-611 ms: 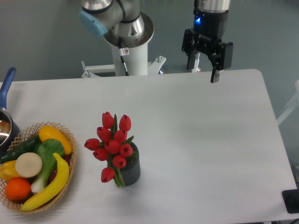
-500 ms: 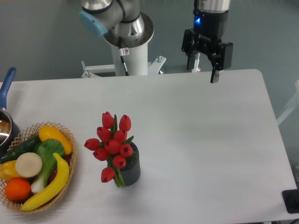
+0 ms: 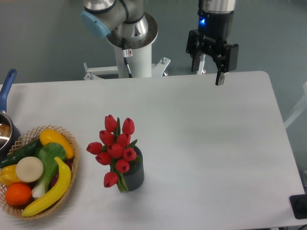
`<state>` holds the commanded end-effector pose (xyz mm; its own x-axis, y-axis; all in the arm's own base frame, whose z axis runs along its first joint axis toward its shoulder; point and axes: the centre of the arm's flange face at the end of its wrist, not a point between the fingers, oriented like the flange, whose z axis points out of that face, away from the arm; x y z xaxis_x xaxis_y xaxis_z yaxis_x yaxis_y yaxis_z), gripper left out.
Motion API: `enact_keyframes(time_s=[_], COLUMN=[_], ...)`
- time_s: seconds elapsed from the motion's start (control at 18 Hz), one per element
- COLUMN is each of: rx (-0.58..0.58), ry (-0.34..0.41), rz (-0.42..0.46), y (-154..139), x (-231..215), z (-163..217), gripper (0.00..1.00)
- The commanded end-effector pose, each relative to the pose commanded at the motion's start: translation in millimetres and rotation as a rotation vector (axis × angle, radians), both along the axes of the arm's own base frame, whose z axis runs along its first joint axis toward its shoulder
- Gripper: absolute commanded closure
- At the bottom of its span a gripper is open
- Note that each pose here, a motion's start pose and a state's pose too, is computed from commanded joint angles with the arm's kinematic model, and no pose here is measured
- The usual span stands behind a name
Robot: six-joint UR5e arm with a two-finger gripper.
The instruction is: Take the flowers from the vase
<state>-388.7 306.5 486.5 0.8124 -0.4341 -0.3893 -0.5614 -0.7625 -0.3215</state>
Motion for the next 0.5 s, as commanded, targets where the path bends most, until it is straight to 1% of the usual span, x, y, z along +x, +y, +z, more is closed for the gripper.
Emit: enact_keyframes(time_s=[0.11, 0.33, 0.44, 0.5], rx=[0.029, 0.115, 0.131, 0.132], ry=[-0.028, -0.114, -0.107, -0.114], rz=[0.039, 0.150, 0.171, 0.167], y=[0.3, 5.5, 7.2, 10.0], x=[5.4, 16.4, 16.4, 19.1], z=[-8.0, -26.5, -26.7, -27.6], gripper=[0.00, 0.00, 0.00, 0.00])
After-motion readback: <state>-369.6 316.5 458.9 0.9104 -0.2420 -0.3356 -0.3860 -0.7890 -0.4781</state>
